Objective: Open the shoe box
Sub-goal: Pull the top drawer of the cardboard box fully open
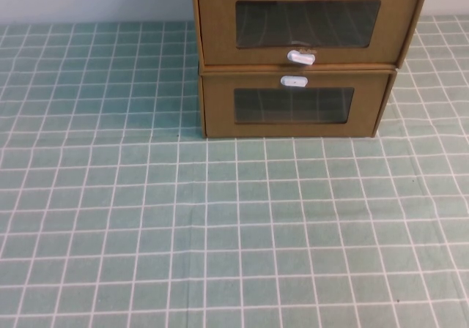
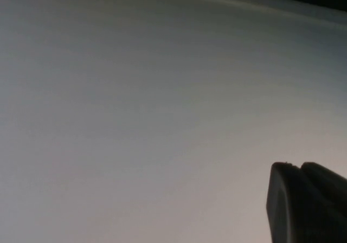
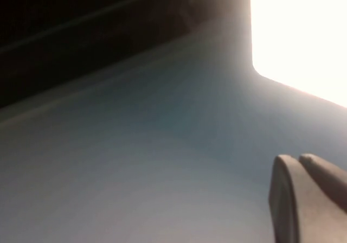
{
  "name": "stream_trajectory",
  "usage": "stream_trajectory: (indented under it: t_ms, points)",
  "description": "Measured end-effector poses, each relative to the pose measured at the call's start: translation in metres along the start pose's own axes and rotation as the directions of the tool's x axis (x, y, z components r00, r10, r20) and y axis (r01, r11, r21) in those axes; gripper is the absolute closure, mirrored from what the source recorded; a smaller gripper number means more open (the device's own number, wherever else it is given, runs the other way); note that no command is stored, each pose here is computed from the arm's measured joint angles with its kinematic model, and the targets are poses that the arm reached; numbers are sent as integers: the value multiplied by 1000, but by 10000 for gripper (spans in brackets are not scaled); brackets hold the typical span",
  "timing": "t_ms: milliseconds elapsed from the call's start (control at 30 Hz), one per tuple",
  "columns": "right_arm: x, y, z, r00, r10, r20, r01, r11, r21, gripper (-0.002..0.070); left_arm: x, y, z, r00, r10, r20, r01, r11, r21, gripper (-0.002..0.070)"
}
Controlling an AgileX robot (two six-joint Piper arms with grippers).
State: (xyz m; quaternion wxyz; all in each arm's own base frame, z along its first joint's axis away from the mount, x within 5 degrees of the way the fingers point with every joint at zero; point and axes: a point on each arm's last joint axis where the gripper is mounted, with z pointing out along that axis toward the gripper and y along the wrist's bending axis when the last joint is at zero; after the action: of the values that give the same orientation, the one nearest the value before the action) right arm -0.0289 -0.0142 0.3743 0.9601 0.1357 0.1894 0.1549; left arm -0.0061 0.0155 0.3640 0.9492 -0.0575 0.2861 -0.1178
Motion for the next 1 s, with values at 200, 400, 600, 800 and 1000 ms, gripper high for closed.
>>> stream_trajectory:
  t_ms: [200,400,600,800,1000]
  points:
    - [-31,40,72,979,-66,-192,57,997,-52,689,-16,-17,77,973,-51,-226,53,999,3,680]
    - [20,37,136,731,-198,-653,228,973,-39,689,35,-43,169,756,-8,-654,86,992,88,680]
    - [101,2,148,393,-257,-883,368,924,-105,689,123,-47,223,588,46,-808,68,992,106,680]
    - [160,-16,145,318,-10,-948,236,969,69,689,210,-66,249,426,108,-898,129,976,178,680]
    - [210,-25,135,129,-174,-976,240,961,-139,689,290,-107,274,244,226,-943,299,908,295,680]
